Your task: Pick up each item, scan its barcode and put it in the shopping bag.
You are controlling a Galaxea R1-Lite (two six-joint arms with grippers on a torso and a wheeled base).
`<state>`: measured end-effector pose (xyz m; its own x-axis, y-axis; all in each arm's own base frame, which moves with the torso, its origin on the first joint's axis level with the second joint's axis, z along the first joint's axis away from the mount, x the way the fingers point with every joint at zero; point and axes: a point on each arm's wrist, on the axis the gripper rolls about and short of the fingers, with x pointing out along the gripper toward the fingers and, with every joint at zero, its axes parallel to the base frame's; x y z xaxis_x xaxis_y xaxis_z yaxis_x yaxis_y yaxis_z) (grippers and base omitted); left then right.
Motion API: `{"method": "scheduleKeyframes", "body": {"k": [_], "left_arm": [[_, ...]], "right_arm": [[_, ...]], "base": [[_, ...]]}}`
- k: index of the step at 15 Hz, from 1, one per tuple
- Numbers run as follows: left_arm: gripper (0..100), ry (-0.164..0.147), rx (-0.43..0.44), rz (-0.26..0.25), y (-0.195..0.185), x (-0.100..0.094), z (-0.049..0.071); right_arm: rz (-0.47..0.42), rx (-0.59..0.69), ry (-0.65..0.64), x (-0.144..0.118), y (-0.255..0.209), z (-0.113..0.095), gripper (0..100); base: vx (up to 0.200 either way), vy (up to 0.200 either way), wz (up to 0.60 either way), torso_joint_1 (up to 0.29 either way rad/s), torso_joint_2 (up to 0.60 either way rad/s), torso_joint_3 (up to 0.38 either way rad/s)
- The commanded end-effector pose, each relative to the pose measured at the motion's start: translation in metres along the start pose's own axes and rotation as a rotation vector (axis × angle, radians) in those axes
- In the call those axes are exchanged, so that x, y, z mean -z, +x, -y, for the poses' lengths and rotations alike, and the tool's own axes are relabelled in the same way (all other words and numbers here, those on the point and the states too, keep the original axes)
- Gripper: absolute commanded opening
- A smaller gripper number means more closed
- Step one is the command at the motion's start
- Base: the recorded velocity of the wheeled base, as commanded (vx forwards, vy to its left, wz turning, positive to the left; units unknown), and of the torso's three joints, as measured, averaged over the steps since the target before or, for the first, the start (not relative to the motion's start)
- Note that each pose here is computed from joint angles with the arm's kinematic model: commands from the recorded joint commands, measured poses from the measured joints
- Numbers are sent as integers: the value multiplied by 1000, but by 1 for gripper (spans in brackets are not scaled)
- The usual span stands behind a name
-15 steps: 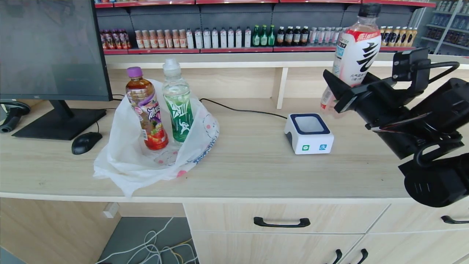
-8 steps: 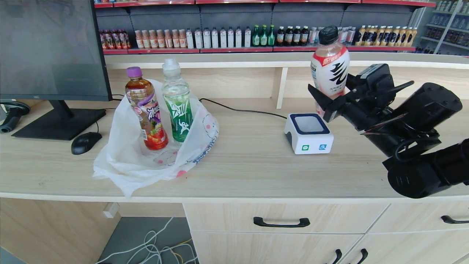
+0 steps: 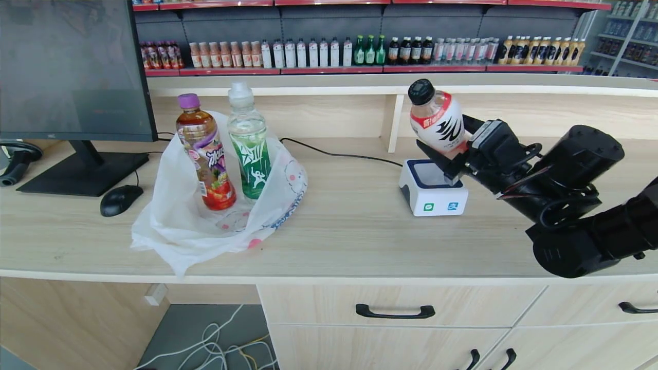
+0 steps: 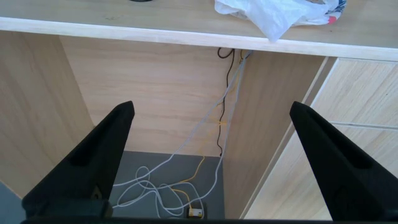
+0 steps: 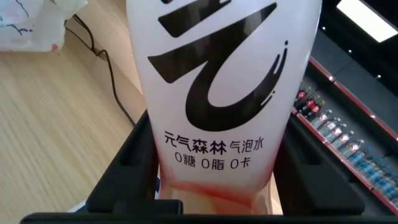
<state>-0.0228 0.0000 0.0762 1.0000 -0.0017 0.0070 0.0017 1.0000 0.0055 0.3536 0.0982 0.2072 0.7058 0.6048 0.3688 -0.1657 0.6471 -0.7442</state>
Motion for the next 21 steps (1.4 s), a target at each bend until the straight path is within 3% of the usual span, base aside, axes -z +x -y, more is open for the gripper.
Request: {"method": "scheduleKeyframes", "body": {"k": [1, 7, 21], "left_arm": [[100, -1, 0, 1, 0, 0, 0], [100, -1, 0, 1, 0, 0, 0], [100, -1, 0, -1, 0, 0, 0]], "right_arm": [[-7, -23, -11, 11, 4, -8, 0], [74, -78, -57, 14, 12, -6, 0], [91, -128, -80, 19, 4, 3, 0]], "base": [[0, 0, 0, 0, 0, 0], [0, 0, 0, 0, 0, 0], [0, 0, 0, 0, 0, 0]]}}
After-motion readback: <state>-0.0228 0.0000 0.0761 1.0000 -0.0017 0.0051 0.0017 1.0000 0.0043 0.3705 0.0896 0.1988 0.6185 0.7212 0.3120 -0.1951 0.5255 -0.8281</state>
